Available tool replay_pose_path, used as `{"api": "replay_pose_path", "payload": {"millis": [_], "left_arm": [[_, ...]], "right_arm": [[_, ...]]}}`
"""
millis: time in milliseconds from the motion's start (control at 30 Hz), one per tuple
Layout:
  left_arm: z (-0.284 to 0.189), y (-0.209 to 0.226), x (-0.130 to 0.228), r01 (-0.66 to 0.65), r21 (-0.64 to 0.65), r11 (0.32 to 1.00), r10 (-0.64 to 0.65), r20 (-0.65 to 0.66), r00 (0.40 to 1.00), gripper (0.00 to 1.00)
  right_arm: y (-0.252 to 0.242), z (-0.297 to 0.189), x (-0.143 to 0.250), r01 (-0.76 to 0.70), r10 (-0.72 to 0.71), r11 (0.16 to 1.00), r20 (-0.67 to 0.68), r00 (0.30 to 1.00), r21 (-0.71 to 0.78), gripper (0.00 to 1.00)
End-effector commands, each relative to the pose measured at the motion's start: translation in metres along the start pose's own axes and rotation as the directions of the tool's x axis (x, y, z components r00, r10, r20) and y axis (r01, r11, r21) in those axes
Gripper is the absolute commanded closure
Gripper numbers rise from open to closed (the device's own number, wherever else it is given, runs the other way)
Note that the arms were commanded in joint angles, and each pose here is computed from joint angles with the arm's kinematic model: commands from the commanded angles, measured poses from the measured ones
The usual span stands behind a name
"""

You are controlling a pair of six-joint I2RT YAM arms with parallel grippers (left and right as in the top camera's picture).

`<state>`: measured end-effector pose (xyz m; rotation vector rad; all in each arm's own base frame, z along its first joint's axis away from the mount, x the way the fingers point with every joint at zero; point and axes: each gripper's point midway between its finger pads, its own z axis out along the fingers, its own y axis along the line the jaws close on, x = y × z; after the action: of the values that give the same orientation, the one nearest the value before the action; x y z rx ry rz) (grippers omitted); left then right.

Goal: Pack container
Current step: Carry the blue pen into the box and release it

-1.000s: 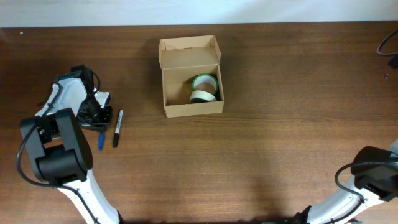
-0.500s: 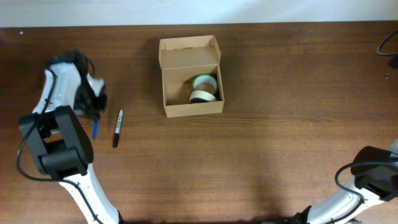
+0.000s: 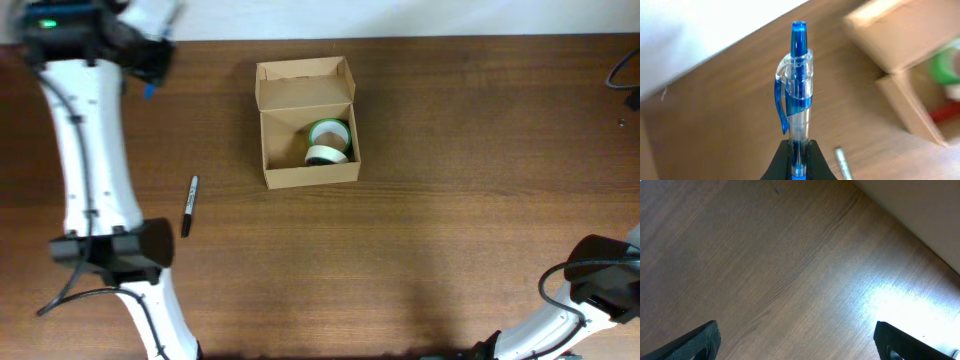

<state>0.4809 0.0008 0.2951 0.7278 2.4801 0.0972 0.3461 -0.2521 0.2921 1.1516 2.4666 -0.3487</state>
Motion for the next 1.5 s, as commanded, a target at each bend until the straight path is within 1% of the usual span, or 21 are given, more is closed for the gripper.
{"api": "replay_pose_path", "payload": {"millis": [0, 67, 167, 333, 400, 500, 633, 833, 933, 1133, 1467], "left_arm": [[0.007, -0.082, -0.019, -0.327, 0.173, 0.929, 0.327, 0.027, 0.945, 0.99], [0.015, -0.119, -0.020, -0.418, 0.238, 0.877, 0.427, 0.016, 0.904, 0.98], [0.028, -0.163, -0.027, -0.502, 0.296, 0.813, 0.518, 0.028, 0.855, 0.98], [0.049, -0.217, -0.029, -0.560, 0.385, 0.734, 0.592, 0.044, 0.805, 0.99], [0.058, -0.231, -0.028, -0.569, 0.414, 0.711, 0.608, 0.044, 0.792, 0.98], [0.069, -0.247, -0.021, -0.602, 0.456, 0.655, 0.656, 0.051, 0.753, 0.99], [0.086, -0.258, -0.013, -0.622, 0.496, 0.606, 0.696, 0.048, 0.716, 0.99], [0.118, -0.266, 0.004, -0.587, 0.557, 0.588, 0.708, -0.002, 0.706, 0.98], [0.126, -0.268, 0.008, -0.583, 0.571, 0.578, 0.715, -0.009, 0.699, 0.99], [0.134, -0.271, 0.019, -0.572, 0.600, 0.559, 0.728, -0.025, 0.685, 0.99], [0.148, -0.278, 0.049, -0.511, 0.670, 0.538, 0.742, -0.089, 0.664, 0.99]], "right_arm": [[-0.002, 0.003, 0.000, 0.005, -0.005, 1.000, -0.005, 1.000, 0.014, 0.01], [-0.002, 0.003, 0.000, 0.005, -0.005, 1.000, -0.005, 1.000, 0.014, 0.01], [-0.002, 0.003, 0.000, 0.005, -0.005, 1.000, -0.005, 1.000, 0.014, 0.01], [-0.002, 0.003, 0.000, 0.005, -0.005, 1.000, -0.005, 1.000, 0.014, 0.01], [-0.002, 0.003, 0.000, 0.005, -0.005, 1.000, -0.005, 1.000, 0.014, 0.01], [-0.002, 0.003, 0.000, 0.005, -0.005, 1.000, -0.005, 1.000, 0.014, 0.01], [-0.002, 0.003, 0.000, 0.005, -0.005, 1.000, -0.005, 1.000, 0.014, 0.01], [-0.002, 0.003, 0.000, 0.005, -0.005, 1.000, -0.005, 1.000, 0.014, 0.01], [-0.002, 0.003, 0.000, 0.005, -0.005, 1.000, -0.005, 1.000, 0.014, 0.01], [-0.002, 0.003, 0.000, 0.005, -0.005, 1.000, -0.005, 1.000, 0.014, 0.01], [-0.002, 0.003, 0.000, 0.005, -0.005, 1.000, -0.005, 1.000, 0.014, 0.01]]}}
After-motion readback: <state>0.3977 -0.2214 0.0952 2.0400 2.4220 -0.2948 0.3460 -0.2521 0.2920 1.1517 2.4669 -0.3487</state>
